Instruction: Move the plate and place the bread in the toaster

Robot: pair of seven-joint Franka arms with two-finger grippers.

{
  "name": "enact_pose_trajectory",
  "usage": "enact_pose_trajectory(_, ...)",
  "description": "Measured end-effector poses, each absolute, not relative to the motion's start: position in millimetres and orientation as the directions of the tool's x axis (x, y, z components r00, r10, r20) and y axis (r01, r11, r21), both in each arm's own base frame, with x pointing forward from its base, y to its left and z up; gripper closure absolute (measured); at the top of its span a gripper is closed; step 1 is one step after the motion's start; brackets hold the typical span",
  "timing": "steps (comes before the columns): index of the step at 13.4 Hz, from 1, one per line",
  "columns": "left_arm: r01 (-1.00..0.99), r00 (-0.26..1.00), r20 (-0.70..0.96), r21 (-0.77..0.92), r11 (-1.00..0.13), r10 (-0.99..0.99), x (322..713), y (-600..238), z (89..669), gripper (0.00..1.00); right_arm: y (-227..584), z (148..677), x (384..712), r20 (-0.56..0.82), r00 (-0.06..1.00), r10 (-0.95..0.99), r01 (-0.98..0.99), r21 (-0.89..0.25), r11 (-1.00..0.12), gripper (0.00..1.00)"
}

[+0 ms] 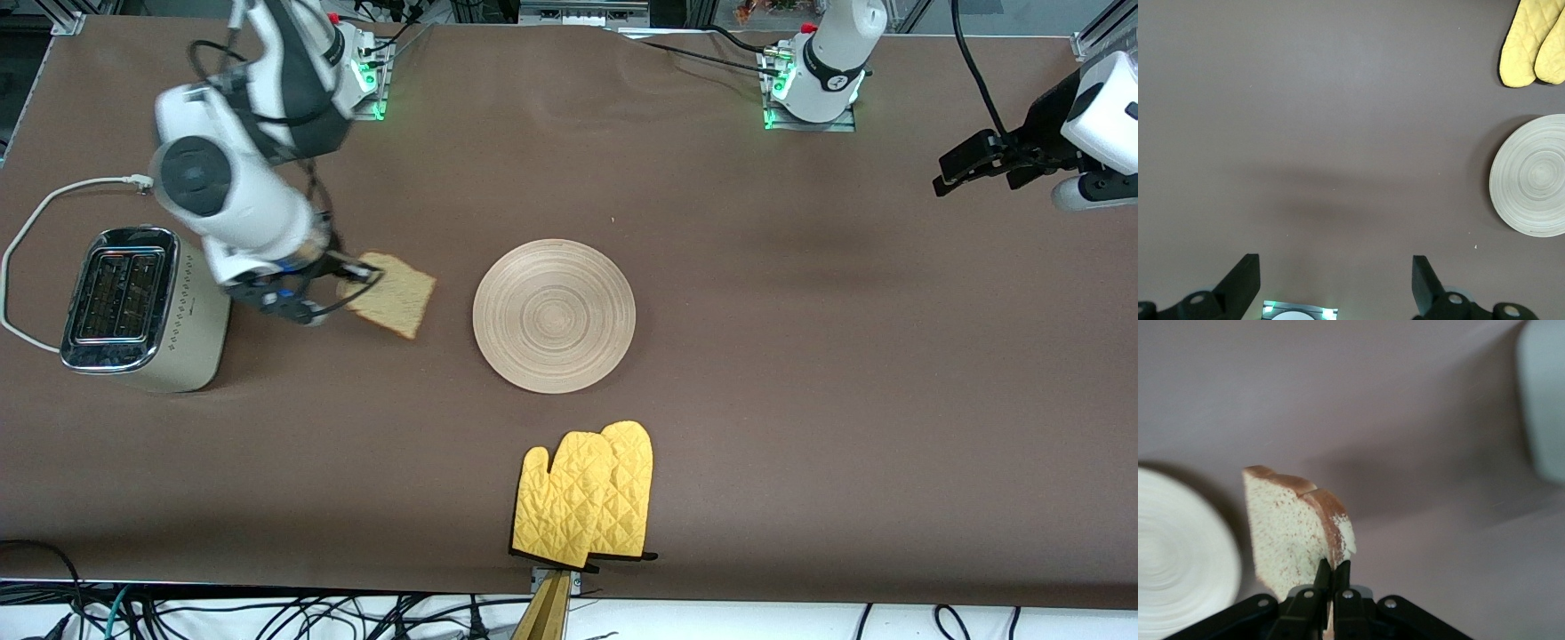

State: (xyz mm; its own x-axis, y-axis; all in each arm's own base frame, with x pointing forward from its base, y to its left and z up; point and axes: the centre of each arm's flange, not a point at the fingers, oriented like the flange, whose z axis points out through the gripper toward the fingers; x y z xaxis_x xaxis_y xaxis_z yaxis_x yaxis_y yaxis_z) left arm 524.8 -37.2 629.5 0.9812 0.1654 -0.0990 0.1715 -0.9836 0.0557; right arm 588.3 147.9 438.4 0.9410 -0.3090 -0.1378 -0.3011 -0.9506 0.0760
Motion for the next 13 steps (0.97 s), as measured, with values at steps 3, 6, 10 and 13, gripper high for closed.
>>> enact_pose_trajectory(3, 0.171, 0.981, -0.099, 0.056, -0.984, 0.165, 525, -38, 630, 0.00, 34, 475, 601, -0.191, 0.953, -0.235, -0.207, 0.157, -0.966, 0.95)
enact_pose_trajectory(6, 0.171, 0.981, -0.099, 0.056, -0.984, 0.165, 525, -38, 630, 0.00, -28, 504, 599, -0.218, 0.962, -0.163, -0.098, 0.282, -0.954, 0.95)
enact_pose_trajectory(10, 0.171, 0.981, -0.099, 0.056, -0.984, 0.165, 525, -38, 630, 0.00, -76, 511, 600, -0.247, 0.964, -0.094, 0.032, 0.461, -0.887, 0.95)
enact_pose_trajectory(13, 0.171, 0.981, -0.099, 0.056, -0.984, 0.165, 525, -37, 630, 0.00, -92, 494, 610, -0.249, 0.964, -0.096, 0.046, 0.507, -0.861, 0.95)
